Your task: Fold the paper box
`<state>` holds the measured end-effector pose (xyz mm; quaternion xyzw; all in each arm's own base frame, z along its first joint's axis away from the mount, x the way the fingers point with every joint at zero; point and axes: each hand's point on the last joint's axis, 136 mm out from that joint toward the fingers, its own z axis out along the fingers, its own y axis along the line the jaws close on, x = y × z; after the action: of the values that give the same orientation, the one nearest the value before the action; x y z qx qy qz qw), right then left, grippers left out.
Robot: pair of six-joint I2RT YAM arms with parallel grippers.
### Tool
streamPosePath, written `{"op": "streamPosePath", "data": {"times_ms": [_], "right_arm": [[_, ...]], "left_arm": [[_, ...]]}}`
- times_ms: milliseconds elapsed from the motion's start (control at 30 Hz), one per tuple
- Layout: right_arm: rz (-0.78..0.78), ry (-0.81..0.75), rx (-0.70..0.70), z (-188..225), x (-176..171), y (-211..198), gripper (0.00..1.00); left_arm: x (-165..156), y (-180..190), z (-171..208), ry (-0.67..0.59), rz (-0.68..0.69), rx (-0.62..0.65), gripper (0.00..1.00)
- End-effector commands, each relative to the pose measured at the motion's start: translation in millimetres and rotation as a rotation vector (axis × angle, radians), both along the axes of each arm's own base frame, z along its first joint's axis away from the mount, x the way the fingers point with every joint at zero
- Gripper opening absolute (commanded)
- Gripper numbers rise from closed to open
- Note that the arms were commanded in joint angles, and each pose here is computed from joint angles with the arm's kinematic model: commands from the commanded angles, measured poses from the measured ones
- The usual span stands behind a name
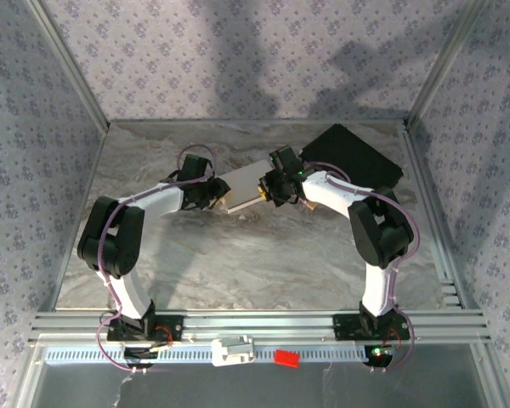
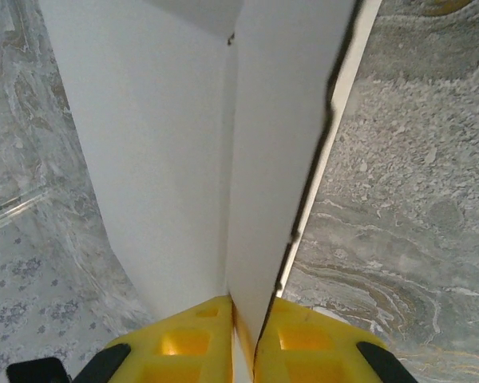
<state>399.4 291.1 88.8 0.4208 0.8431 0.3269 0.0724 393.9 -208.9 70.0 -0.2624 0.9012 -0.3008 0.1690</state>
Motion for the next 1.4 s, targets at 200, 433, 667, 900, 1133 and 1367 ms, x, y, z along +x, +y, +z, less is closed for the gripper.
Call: {"op": "streamPosePath", "data": {"times_ms": [200,433,667,900,1133,1367], "right_arm": [[0.015,0.049,-0.019,-12,-4,1,0.13],[0.024,0.055,-0.019,-13,-9,2,0.11],[0.033,0.074,-0.002,-16,-15,5,0.10],[0.062,0.125,-0.008,-24,-41,13,0.10],[0.084,0.179,-0.027,-22,-70,24,0.20],[0.224,0.051,-0.229,37,-68,-11,0.53]], "left_arm": [[-9,-11,5,0.017,-0.010,-0.034,0.40],[-11,-12,8,0.017,-0.012,-0.031,0.35],[-16,-8,-1,0.027,-0.016,-0.011,0.23],[-38,20,-9,0.085,-0.060,0.135,0.25],[-69,45,-25,0.167,-0.217,0.285,0.26],[-65,52,-28,0.145,-0.278,0.323,0.26]]}}
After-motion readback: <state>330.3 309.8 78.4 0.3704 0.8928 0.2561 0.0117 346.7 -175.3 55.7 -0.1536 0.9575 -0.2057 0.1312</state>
